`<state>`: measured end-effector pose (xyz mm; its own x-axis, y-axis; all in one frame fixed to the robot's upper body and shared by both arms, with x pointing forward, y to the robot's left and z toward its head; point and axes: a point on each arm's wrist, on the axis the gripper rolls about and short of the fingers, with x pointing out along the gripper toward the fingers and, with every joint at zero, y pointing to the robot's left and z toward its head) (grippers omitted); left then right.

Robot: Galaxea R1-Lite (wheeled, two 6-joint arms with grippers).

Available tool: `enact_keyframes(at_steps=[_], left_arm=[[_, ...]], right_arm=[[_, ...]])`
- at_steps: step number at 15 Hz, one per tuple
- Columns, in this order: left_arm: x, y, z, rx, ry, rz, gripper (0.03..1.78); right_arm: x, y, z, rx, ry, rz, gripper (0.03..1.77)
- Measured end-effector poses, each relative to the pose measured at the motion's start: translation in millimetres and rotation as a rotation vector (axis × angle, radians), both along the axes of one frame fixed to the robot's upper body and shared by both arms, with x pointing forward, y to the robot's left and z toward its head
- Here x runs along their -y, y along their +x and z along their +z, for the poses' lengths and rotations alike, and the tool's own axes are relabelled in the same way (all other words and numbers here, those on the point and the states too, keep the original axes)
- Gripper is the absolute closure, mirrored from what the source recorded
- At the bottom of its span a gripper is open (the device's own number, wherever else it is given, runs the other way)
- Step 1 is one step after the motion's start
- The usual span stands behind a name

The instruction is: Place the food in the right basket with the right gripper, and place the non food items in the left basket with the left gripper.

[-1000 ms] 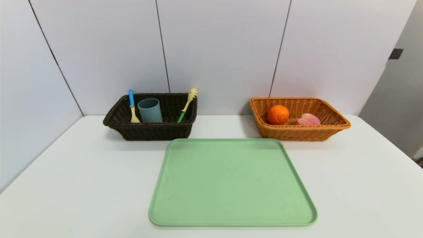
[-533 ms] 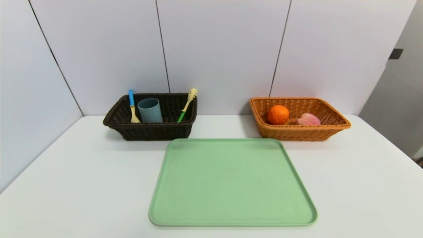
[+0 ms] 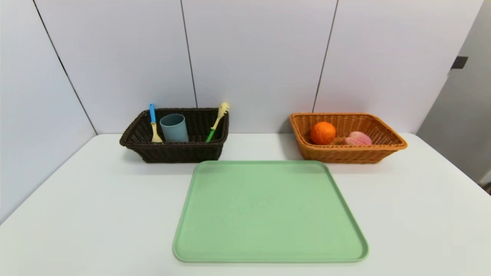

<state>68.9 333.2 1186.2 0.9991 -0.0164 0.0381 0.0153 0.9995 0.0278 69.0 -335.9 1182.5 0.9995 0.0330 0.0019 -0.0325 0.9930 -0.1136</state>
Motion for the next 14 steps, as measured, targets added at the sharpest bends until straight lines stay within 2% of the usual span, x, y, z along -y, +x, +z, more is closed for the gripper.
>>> enact_keyframes(at_steps=[14], left_arm=[[0.0, 0.0, 0.0, 0.000, 0.000, 0.000, 0.12]], right_arm=[[0.0, 0.0, 0.0, 0.000, 0.001, 0.000, 0.09]])
